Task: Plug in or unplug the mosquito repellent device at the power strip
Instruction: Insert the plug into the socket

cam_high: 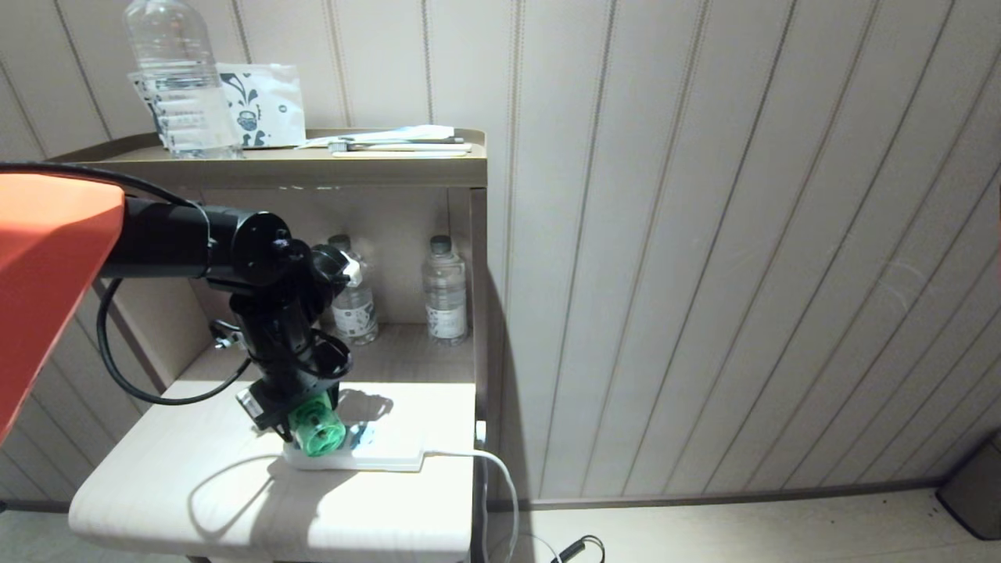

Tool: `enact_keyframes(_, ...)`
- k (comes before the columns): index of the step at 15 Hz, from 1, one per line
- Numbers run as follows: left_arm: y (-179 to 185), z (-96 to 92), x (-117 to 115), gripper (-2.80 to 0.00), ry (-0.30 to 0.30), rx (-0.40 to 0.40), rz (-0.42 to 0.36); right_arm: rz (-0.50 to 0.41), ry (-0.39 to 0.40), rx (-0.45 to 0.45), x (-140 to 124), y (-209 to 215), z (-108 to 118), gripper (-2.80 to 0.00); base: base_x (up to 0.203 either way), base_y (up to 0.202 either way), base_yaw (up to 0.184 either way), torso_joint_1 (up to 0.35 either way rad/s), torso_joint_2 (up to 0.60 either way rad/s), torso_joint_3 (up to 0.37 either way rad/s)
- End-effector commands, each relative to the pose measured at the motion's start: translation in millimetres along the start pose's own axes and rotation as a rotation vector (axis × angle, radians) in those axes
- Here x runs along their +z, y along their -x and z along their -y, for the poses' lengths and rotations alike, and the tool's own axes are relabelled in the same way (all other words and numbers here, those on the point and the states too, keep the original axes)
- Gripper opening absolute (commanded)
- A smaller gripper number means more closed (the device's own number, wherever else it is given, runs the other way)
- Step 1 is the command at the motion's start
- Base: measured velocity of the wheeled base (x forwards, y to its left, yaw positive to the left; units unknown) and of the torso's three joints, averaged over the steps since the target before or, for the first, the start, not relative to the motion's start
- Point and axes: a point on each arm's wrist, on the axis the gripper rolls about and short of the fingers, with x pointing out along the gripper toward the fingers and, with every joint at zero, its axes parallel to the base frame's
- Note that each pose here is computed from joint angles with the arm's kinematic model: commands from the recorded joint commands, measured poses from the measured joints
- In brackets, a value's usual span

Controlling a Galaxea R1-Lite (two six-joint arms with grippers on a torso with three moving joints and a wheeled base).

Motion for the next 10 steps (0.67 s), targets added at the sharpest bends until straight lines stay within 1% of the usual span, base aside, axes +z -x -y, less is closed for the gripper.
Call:
enact_keyframes(1,-7.2,-0.3,-1.1,-2.8,0.003,0.031,-0.01,0.0,0.0,0.002,0.0,0.0,0.1,-2.8,0.0,0.0,0.0,0.0,0.0,0.0)
enact_keyframes(7,-11.5,3.3,-0.8,-2.8,0.001,0.036,-0.012,0.0,0.0,0.002,0.0,0.0,0.0,-2.8,0.0,0.0,0.0,0.0,0.0,0.0)
enact_keyframes(10,-4.2,2.8,-2.4,-2.8,-0.022,0.016,-0.002,-0.001,0.0,0.002,0.0,-0.1,0.1,-2.8,0.0,0.0,0.0,0.0,0.0,0.0)
